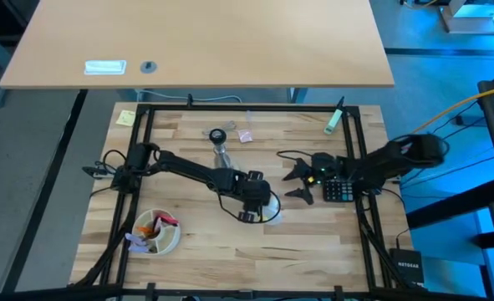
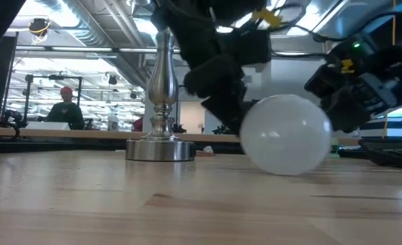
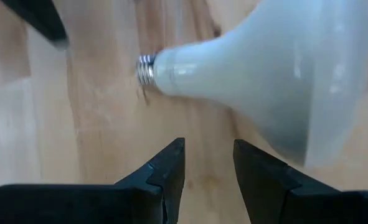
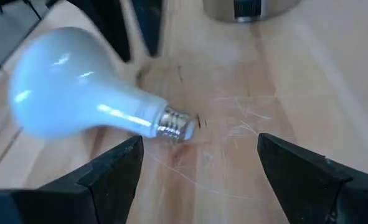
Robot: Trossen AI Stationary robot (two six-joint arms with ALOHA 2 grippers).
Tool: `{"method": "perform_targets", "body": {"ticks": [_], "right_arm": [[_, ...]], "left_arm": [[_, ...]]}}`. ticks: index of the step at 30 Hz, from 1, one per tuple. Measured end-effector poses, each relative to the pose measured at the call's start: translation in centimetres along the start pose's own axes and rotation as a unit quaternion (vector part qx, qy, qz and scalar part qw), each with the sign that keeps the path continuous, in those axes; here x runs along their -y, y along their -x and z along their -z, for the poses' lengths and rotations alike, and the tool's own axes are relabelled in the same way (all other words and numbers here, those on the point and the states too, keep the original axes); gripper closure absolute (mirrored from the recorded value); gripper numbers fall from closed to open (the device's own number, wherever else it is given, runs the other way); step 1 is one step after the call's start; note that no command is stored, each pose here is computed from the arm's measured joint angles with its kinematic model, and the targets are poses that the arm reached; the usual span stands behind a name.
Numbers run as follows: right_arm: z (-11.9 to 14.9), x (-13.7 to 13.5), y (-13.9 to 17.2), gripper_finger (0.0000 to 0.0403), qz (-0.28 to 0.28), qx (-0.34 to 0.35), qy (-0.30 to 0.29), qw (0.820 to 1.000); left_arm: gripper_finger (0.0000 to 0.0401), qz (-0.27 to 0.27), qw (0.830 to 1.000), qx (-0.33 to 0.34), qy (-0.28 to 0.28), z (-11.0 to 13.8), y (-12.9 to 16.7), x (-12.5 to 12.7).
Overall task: Screw lightbulb
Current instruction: Insert the white lightbulb on the silver lamp
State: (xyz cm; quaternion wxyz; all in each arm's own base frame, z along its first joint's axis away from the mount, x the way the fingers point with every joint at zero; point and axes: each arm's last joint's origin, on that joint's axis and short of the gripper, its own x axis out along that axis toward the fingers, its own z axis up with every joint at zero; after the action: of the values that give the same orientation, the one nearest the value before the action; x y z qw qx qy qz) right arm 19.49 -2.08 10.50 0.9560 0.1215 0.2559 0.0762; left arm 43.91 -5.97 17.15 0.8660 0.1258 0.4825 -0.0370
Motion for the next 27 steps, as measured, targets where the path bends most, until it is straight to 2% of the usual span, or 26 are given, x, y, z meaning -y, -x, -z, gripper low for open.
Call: {"method": "perform_targets", "body": {"ticks": [8,15,21,24,27], "right_arm": [[-0.6,0.7,-2.5,0.0081,-0.017,-0.029,-0.015,0.999],[-2.5,1.2,-4.2,0.0081,-0.010,-0.015,-0.010,1.000],[-5.1,1.0,-4.4,0.0081,-0.006,0.008,0.006,1.000],[-6.2,0.6,-3.5,0.0081,0.000,-0.019,0.019,1.000],[-7.2,0.3,-1.7,0.0081,0.030,-0.055,0.025,0.998]], "left_arm": [[0.0274,0.010,0.999,0.035,0.020,-0.8,0.0,2.1],[0.0274,0.009,0.998,0.055,0.011,-1.2,-0.1,2.7],[0.0274,-0.025,0.998,0.056,-0.004,-1.3,0.3,2.1],[0.0274,-0.033,0.997,0.067,-0.011,-1.7,0.6,1.2],[0.0273,-0.028,0.997,0.076,-0.001,-1.6,0.1,-0.2]]}}
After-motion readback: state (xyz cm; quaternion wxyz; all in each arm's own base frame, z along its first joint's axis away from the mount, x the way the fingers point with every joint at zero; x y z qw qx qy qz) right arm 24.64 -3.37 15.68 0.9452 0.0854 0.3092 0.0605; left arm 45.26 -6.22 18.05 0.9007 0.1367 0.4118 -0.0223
